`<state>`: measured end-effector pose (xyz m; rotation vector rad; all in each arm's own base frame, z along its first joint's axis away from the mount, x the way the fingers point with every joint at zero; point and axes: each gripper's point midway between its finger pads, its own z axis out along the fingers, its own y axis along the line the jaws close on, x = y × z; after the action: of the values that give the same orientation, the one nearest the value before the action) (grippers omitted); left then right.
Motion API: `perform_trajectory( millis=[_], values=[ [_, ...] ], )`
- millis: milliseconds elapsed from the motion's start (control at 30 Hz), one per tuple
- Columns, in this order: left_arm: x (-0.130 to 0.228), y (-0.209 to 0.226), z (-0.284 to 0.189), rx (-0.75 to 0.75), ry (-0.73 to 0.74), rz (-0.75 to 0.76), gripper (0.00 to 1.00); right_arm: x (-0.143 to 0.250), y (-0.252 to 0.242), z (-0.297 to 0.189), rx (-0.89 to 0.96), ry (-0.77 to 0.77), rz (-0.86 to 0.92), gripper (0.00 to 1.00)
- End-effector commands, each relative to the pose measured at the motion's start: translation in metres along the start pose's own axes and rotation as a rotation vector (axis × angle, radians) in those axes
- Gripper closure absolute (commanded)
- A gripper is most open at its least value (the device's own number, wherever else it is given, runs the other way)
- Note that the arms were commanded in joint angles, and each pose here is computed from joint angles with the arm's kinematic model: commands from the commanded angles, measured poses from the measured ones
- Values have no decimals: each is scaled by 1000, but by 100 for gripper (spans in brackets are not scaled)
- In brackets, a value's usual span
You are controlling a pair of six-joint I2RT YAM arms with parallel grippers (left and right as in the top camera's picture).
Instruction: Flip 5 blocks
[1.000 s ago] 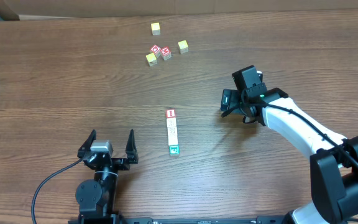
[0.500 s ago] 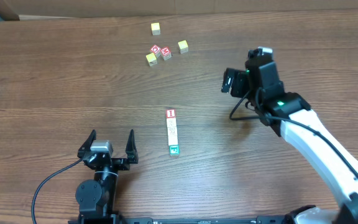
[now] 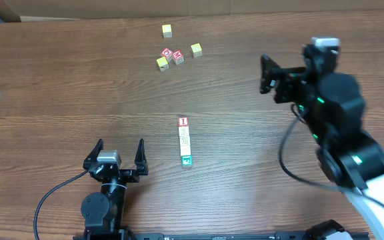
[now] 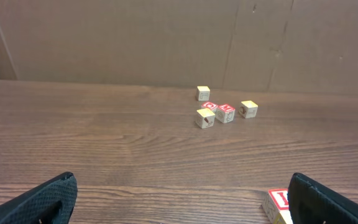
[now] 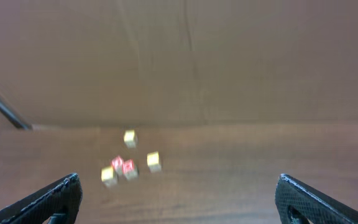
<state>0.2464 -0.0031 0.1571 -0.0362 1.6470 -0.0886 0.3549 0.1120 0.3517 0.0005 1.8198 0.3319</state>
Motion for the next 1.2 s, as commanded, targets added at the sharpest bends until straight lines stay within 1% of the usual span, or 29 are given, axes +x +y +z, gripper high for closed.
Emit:
perform_trajectory(
  millis=[0,133,233,333,500,667,800,1167],
  values=[
    [0,3,0,-13,-4,18,0,-35,-8,-36,13,-112,-16,0],
    [0,3,0,-13,-4,18,0,-57,-17,-78,25,-204,-1,0],
    [0,3,0,-13,-4,18,0,-63,-25,-107,34,-267,8,0],
    [0,3,0,-13,-4,18,0,-59,-32,-134,40,-325,15,0],
    [0,3,0,-13,-4,18,1,-35,-45,-167,54,-399,22,0],
    [0,3,0,-13,-4,18,0,-17,-54,-188,56,-486,24,0],
    [0,3,0,-14,-4,18,0,-9,-55,-200,37,-568,17,0],
    [0,3,0,-13,-4,18,0,-31,-44,-241,-76,-958,5,0]
  ],
)
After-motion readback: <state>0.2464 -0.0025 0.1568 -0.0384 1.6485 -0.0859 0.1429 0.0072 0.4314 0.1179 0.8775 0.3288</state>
